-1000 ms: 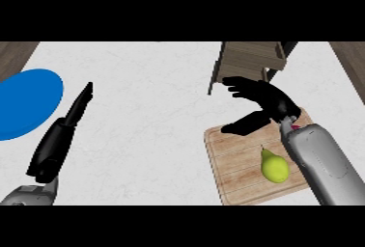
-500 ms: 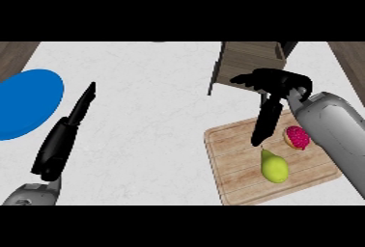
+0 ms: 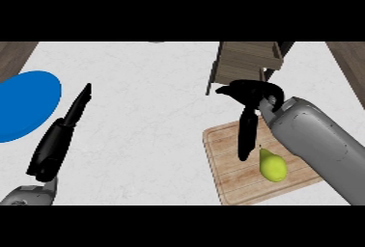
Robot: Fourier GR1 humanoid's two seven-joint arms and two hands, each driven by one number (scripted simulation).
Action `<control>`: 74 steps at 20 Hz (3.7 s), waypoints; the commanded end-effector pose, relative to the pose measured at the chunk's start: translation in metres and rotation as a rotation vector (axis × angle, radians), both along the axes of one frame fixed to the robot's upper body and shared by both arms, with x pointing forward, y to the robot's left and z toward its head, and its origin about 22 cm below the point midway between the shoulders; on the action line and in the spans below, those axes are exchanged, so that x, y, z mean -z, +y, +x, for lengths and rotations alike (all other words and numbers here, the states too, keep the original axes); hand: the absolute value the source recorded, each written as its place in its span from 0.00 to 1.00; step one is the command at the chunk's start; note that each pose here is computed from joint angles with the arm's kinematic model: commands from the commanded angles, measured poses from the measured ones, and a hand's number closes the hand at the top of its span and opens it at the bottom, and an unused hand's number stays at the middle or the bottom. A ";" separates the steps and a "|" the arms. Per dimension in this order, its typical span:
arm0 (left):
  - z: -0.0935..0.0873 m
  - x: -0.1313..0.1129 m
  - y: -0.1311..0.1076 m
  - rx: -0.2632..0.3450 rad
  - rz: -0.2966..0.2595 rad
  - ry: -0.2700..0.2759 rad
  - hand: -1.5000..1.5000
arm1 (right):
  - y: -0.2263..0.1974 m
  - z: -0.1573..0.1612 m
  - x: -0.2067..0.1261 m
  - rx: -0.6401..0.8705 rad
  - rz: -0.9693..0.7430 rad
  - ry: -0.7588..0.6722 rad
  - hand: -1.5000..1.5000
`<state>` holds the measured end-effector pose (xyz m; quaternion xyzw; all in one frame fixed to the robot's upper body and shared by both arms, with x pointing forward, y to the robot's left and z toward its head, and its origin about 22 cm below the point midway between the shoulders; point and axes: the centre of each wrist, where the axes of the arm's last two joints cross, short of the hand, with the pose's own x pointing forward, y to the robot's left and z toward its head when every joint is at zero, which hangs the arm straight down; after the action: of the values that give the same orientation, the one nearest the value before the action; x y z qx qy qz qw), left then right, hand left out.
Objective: Pick the pear from the cutting board and place it in the tiered basket
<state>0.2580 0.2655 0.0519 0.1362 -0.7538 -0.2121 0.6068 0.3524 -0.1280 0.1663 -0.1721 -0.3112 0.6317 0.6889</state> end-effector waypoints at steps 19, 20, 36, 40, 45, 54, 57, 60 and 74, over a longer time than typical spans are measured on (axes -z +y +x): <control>-0.005 0.002 0.005 0.000 0.001 -0.014 0.50 | 0.012 -0.029 0.067 0.033 -0.492 0.085 0.00; -0.001 0.006 -0.007 0.018 -0.021 0.015 0.50 | 0.032 -0.029 0.071 0.003 -0.501 0.101 0.00; 0.002 0.000 0.007 0.003 -0.003 -0.007 0.50 | -0.024 -0.024 0.061 0.078 -0.540 0.000 0.00; -0.002 0.009 -0.012 0.009 -0.011 -0.003 0.50 | -0.018 -0.035 0.085 0.099 -0.539 0.010 0.00; -0.002 0.004 0.004 0.002 0.007 -0.015 0.50 | -0.030 -0.040 0.100 0.114 -0.541 0.054 0.00; 0.002 0.005 -0.017 0.017 -0.013 -0.006 0.50 | -0.047 -0.038 0.129 0.141 -0.525 0.034 0.00; -0.004 -0.003 0.005 0.006 0.005 -0.017 0.50 | -0.057 -0.052 0.132 0.160 -0.517 0.024 0.00; -0.001 -0.001 -0.017 0.000 -0.010 -0.007 0.50 | -0.045 -0.050 0.122 0.149 -0.505 0.026 0.00; 0.007 0.001 -0.015 0.010 -0.018 -0.009 0.50 | -0.052 -0.062 0.173 0.031 -0.360 -0.062 1.00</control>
<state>0.2610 0.2592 0.0517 0.1318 -0.7588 -0.2118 0.6017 0.3022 -0.1876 0.0201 -0.3301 -0.1930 0.6476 0.6591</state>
